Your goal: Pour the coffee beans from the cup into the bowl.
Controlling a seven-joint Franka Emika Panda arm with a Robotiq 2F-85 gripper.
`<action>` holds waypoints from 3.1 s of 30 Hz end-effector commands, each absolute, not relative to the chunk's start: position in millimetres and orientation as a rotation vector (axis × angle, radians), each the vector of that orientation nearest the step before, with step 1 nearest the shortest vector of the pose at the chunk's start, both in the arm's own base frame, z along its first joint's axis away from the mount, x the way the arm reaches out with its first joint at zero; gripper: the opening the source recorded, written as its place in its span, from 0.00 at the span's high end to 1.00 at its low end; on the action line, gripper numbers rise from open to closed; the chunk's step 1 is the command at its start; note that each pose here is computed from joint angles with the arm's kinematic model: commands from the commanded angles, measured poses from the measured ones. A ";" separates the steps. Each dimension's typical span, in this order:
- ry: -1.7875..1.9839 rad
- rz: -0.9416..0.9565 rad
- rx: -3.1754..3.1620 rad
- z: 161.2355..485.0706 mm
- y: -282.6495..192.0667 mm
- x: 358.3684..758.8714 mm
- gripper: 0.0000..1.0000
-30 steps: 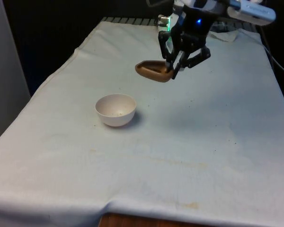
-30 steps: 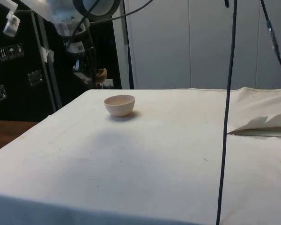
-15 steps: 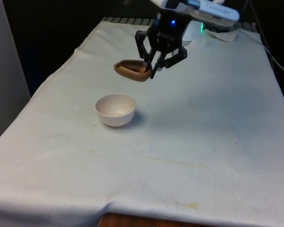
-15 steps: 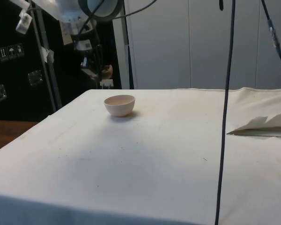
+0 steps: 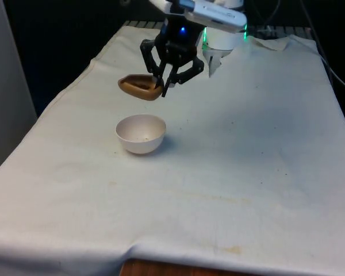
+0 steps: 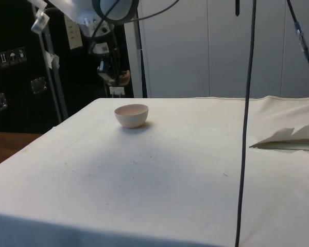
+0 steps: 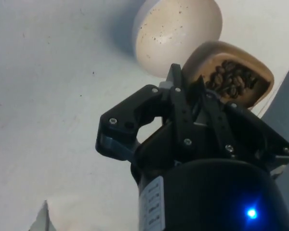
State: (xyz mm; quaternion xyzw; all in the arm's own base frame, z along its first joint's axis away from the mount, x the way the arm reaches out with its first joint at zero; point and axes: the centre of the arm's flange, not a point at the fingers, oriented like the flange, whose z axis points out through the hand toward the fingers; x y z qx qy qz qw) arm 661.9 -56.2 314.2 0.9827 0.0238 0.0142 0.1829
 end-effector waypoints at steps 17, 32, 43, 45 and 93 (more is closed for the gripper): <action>0.051 0.027 2.912 314.0 -91.4 659.3 0.97; 0.042 0.020 3.014 312.4 -113.6 656.2 0.97; 0.036 0.041 3.082 311.3 -126.9 656.8 0.97; 0.036 0.046 3.097 310.9 -129.3 656.8 0.97; 0.000 0.140 3.437 293.7 -178.6 638.2 0.97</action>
